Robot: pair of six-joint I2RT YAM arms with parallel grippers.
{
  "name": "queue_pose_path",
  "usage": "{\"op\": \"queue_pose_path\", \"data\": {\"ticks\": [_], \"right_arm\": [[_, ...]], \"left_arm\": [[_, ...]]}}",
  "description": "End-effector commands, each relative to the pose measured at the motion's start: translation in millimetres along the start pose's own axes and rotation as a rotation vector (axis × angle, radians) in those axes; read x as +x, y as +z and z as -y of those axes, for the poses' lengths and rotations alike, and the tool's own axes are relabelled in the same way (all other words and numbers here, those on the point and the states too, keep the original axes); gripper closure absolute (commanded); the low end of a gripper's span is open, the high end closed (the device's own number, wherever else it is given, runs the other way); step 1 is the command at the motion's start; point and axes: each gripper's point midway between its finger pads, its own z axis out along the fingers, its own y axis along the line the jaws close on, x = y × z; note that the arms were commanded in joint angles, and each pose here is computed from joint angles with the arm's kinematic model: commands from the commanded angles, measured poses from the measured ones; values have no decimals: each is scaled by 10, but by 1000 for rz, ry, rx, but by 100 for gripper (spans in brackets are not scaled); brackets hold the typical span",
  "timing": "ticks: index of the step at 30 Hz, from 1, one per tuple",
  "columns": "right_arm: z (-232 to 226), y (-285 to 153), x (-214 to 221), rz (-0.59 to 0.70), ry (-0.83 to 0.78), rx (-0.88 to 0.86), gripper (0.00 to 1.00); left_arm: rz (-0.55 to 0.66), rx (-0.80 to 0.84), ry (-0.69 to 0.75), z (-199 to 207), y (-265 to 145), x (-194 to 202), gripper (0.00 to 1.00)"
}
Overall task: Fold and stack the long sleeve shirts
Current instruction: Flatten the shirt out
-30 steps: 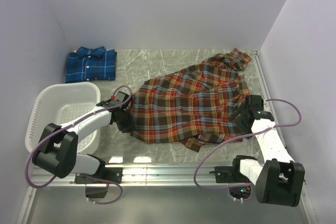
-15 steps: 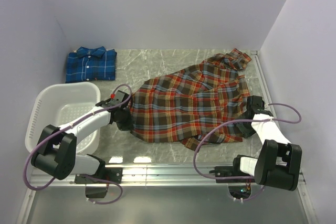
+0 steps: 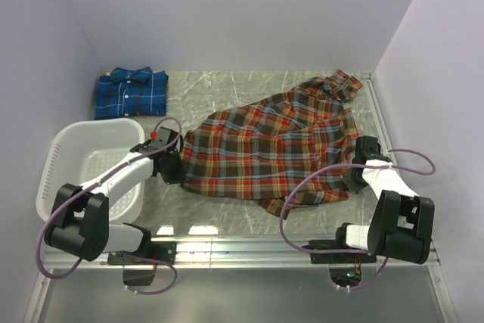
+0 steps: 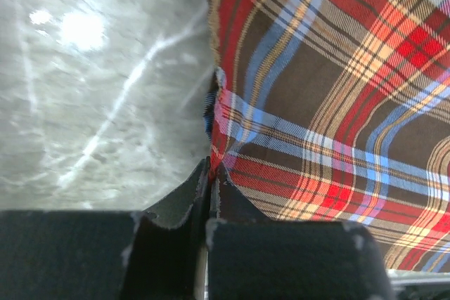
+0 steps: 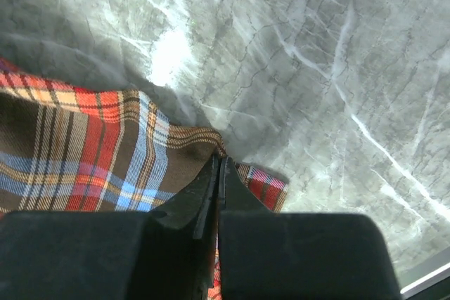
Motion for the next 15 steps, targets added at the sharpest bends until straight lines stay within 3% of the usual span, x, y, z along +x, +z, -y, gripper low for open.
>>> {"op": "queue_pose_path", "data": {"ticks": [1, 7, 15], "right_arm": [[63, -75, -190, 63, 45, 48, 100], [273, -522, -490, 207, 124, 81, 100], [344, -641, -308, 151, 118, 17, 98]], "left_arm": [[117, 4, 14, 42, -123, -335, 96], [157, -29, 19, 3, -168, -443, 96], [130, -17, 16, -11, -135, -356, 91]]}}
